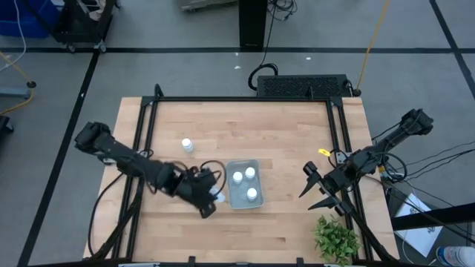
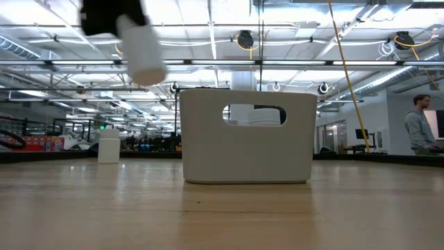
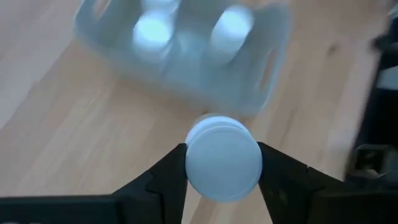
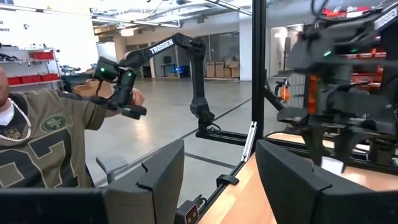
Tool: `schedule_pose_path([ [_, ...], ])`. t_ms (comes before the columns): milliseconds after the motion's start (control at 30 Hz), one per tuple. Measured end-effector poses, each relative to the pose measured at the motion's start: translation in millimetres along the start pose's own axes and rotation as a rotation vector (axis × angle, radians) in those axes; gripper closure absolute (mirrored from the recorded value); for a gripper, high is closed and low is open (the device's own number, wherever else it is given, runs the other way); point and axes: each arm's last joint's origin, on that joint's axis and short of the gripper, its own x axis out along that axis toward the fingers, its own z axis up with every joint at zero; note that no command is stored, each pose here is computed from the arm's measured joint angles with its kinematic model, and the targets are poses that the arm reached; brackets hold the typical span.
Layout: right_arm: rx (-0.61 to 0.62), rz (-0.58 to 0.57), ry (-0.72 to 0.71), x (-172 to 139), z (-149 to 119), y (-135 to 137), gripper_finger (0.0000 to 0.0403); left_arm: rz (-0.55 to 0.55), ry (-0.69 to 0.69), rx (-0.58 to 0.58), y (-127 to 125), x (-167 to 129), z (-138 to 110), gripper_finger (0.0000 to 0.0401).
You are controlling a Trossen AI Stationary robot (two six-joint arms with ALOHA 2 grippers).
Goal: Pick and place pill bottles into a basket
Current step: Put the white medicine bottle into the gray bin
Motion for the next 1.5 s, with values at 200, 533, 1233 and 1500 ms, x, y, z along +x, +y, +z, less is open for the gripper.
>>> schedule_pose_path([
  [200, 0.000, 0.000, 0.001, 0.0, -0.1, 0.0, 0.0209, -0.164, -0.061, 0.067, 6.0, 6.5, 34.0, 0.0232],
  [533, -0.002, -0.001, 0.010, 0.0, -1.0, -0.1, 0.0209, -0.169, -0.076, 0.091, 21.4, 22.2, 55.0, 0.0234],
  [1233, 0.020, -0.032, 0.039, -0.1, -3.6, -5.1, 0.0209, -0.009, 0.131, 0.217, -5.6, 80.4, 78.0, 0.0235],
  [1500, 0.023, -0.032, 0.044, -0.2, -4.1, -5.1, 0.0209, 0.036, 0.208, 0.247, -7.0, 112.0, 64.0, 0.0219],
])
